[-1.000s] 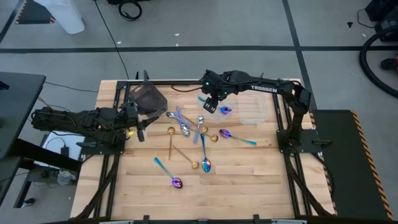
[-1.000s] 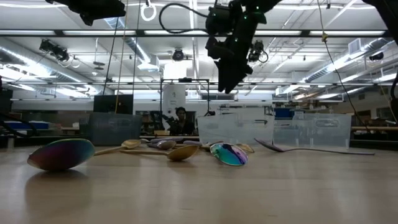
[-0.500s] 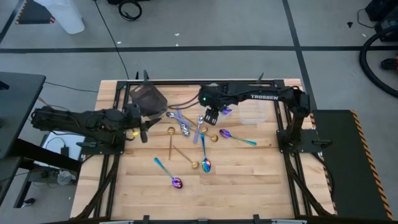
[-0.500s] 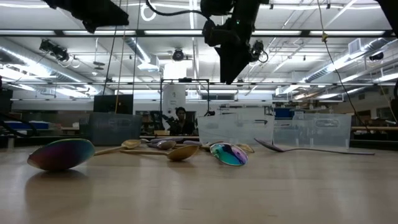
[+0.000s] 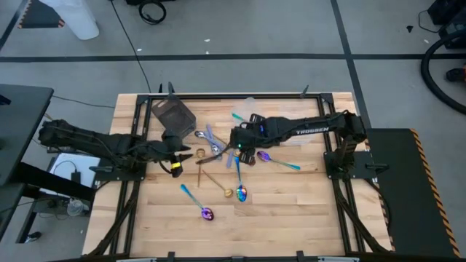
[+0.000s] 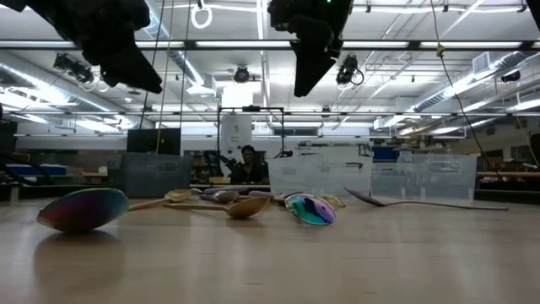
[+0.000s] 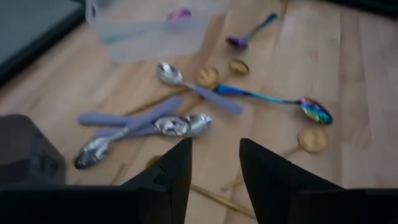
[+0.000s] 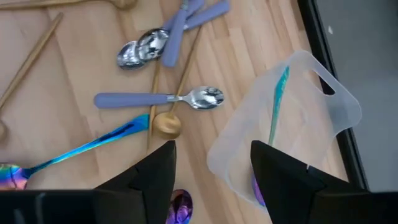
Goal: Sort silverware by color (type)
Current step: Put the blue spoon into the left transparent bin
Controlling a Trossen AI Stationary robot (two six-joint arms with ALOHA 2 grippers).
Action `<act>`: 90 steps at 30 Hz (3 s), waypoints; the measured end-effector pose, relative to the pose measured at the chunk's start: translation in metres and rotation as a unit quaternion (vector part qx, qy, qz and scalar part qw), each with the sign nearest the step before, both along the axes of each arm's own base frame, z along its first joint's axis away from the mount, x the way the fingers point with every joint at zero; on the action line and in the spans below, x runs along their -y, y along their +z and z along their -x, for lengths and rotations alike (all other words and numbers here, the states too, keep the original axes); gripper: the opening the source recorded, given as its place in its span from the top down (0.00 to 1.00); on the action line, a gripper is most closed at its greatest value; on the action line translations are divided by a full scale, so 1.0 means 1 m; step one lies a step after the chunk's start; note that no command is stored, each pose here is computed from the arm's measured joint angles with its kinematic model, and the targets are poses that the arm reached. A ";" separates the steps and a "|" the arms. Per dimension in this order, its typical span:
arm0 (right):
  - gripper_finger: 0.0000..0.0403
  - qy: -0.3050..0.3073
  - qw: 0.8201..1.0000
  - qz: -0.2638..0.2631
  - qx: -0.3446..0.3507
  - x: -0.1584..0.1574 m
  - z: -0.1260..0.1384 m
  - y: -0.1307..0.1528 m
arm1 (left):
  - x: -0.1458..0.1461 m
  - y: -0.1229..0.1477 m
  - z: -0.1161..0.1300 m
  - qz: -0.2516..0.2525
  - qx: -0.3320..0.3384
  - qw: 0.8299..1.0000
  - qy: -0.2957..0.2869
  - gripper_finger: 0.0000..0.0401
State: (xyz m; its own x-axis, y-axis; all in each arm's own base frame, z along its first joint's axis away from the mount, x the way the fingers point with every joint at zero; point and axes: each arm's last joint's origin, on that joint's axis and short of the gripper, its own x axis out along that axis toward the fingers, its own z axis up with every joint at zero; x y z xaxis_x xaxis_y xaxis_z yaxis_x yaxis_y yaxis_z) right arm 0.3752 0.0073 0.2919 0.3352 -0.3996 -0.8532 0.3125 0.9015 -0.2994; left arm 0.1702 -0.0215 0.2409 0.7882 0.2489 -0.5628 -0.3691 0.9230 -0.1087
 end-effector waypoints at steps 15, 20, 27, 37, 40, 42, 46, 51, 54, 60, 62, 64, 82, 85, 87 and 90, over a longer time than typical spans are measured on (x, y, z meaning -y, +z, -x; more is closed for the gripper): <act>0.46 0.036 0.996 0.058 -0.050 -0.039 0.014 -0.042 | 0.012 -0.037 -0.025 0.081 -0.103 0.991 -0.001 0.65; 0.46 0.032 0.996 0.048 -0.072 -0.045 0.022 -0.061 | 0.014 -0.047 -0.030 0.110 -0.131 0.985 -0.006 0.65; 0.49 0.009 0.993 0.002 -0.120 -0.038 0.037 -0.092 | 0.015 -0.049 -0.031 0.126 -0.139 0.982 -0.008 0.65; 0.55 -0.022 0.986 -0.029 -0.164 -0.022 0.052 -0.121 | 0.015 -0.055 -0.023 0.134 -0.192 0.972 -0.017 0.65; 0.57 -0.028 0.983 -0.044 -0.178 -0.013 0.056 -0.127 | 0.015 -0.055 -0.023 0.134 -0.193 0.972 -0.018 0.65; 0.57 -0.032 0.980 -0.059 -0.187 -0.006 0.058 -0.131 | 0.015 -0.055 -0.022 0.134 -0.195 0.971 -0.018 0.65; 0.58 -0.039 0.976 -0.085 -0.198 0.004 0.061 -0.135 | 0.015 -0.056 -0.020 0.142 -0.209 0.967 -0.025 0.65; 0.58 -0.034 0.971 -0.121 -0.205 0.011 0.062 -0.137 | 0.016 -0.057 -0.019 0.154 -0.219 0.963 -0.034 0.65; 0.58 -0.035 0.969 -0.135 -0.206 0.016 0.063 -0.137 | 0.016 -0.057 -0.019 0.154 -0.219 0.963 -0.035 0.65; 0.58 -0.040 0.965 -0.153 -0.210 0.022 0.065 -0.141 | 0.016 -0.057 -0.019 0.154 -0.219 0.963 -0.035 0.65; 0.58 -0.041 0.962 -0.163 -0.214 0.021 0.069 -0.146 | 0.016 -0.057 -0.019 0.154 -0.219 0.963 -0.034 0.65; 0.58 -0.041 0.960 -0.169 -0.218 0.021 0.073 -0.152 | 0.016 -0.057 -0.019 0.154 -0.219 0.963 -0.035 0.65; 0.97 -0.029 0.957 -0.208 -0.201 0.020 0.073 -0.156 | 0.018 -0.052 -0.027 0.148 -0.177 0.971 -0.057 0.65; 0.94 -0.028 0.956 -0.208 -0.207 0.020 0.070 -0.152 | 0.018 -0.051 -0.029 0.132 -0.162 0.975 -0.069 0.65; 0.92 -0.028 0.955 -0.205 -0.212 0.020 0.067 -0.148 | 0.017 -0.049 -0.031 0.112 -0.148 0.980 -0.070 0.65; 0.92 -0.020 0.957 -0.198 -0.210 0.018 0.061 -0.136 | 0.016 -0.046 -0.035 0.076 -0.125 0.987 -0.067 0.65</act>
